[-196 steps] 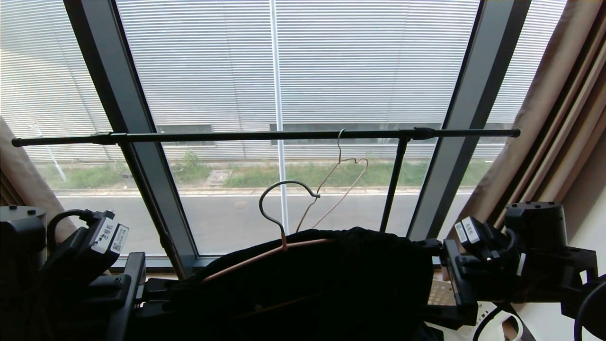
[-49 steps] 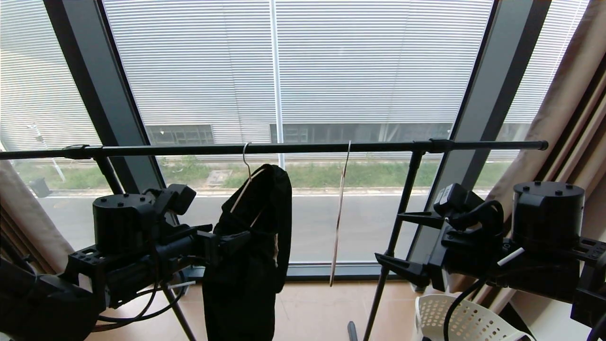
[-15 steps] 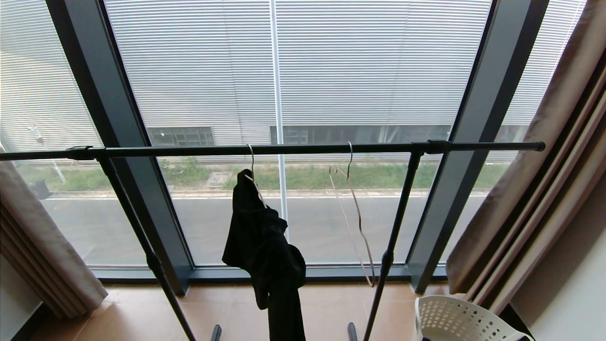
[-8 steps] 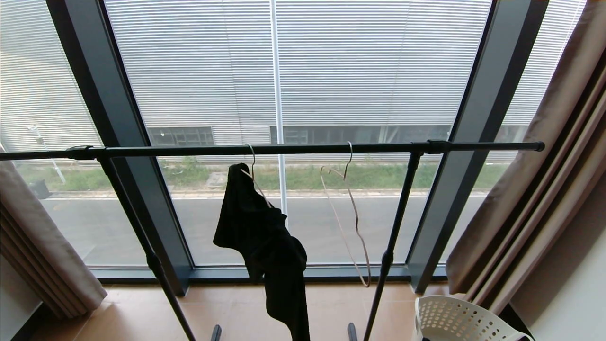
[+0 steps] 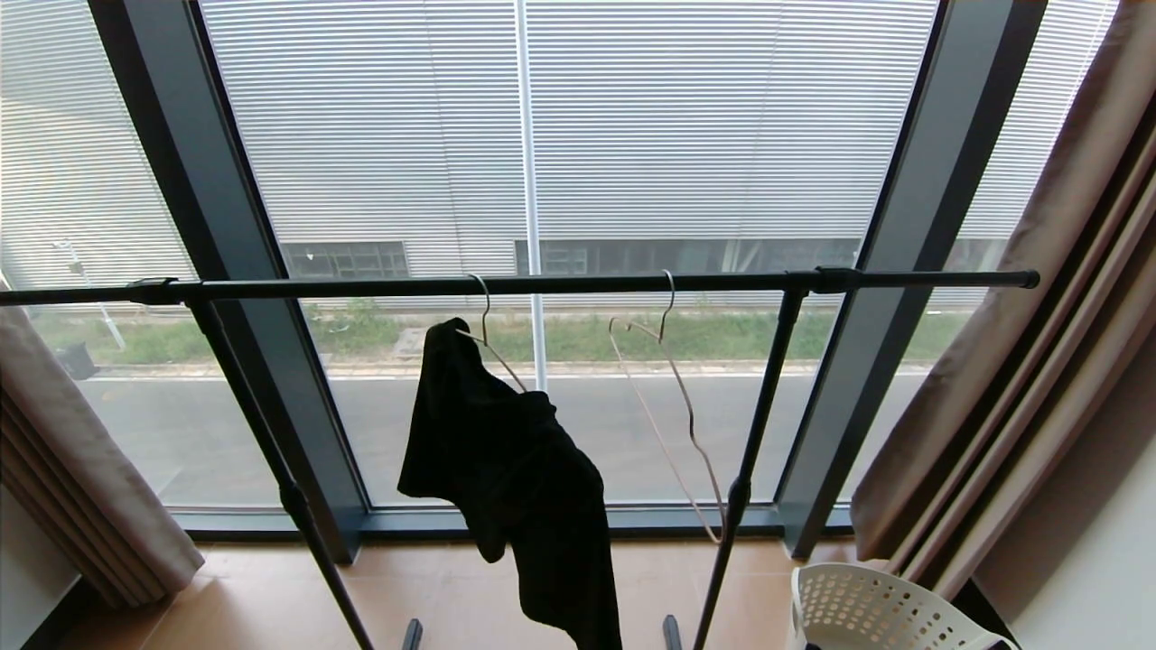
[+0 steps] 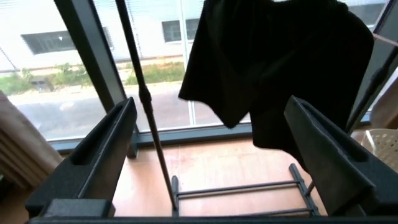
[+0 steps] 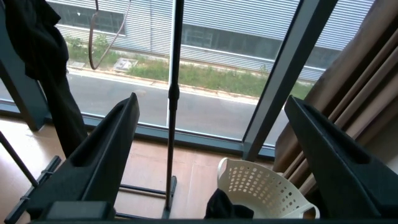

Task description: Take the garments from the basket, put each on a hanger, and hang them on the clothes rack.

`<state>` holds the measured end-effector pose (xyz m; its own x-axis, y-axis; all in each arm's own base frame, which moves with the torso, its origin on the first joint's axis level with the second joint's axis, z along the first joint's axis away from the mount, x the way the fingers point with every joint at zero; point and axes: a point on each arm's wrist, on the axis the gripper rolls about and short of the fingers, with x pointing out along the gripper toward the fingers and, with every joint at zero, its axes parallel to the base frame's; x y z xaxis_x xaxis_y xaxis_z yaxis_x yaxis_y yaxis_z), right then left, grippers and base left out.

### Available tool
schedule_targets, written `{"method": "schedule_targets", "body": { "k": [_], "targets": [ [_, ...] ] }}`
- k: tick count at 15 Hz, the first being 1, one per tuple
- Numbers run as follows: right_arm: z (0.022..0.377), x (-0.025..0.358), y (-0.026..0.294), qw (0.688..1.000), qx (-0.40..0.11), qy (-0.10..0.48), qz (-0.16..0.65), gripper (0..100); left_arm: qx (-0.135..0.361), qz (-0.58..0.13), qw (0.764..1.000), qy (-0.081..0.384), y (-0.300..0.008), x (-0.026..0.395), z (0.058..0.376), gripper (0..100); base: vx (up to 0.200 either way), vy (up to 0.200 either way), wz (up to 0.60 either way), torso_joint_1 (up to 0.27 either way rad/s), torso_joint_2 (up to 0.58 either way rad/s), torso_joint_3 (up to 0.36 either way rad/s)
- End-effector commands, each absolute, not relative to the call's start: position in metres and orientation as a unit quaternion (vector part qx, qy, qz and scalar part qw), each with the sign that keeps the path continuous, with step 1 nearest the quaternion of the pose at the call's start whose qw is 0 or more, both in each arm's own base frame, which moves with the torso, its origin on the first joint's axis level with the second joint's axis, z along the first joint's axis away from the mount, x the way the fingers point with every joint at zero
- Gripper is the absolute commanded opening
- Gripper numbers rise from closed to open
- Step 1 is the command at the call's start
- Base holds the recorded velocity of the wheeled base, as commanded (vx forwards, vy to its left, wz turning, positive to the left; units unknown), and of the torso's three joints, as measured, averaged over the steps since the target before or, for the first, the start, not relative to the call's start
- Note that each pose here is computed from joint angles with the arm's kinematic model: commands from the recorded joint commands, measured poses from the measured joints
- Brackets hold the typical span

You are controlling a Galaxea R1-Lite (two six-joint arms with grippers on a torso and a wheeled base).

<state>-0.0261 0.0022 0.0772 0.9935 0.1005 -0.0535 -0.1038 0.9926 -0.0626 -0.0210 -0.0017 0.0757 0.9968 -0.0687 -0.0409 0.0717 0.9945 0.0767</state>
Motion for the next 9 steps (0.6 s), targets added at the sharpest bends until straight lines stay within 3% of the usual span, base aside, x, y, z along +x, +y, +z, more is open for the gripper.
{"method": "schedule_targets", "body": {
  "k": [1, 9],
  "targets": [
    [0.077, -0.0262, 0.0022, 0.998, -0.032, 0.024, 0.051, 100, 0.038, -0.037, 0.999, 0.005, -0.0018, -0.0232, 0.075, 100, 0.0, 0.0, 0.0, 0.0, 0.0, 0.0],
    [0.0768, -0.0261, 0.0022, 0.998, -0.034, 0.024, 0.052, 100, 0.024, -0.054, 0.998, 0.004, -0.0026, -0.0234, 0.0755, 100, 0.0, 0.0, 0.0, 0.0, 0.0, 0.0]
  ]
}}
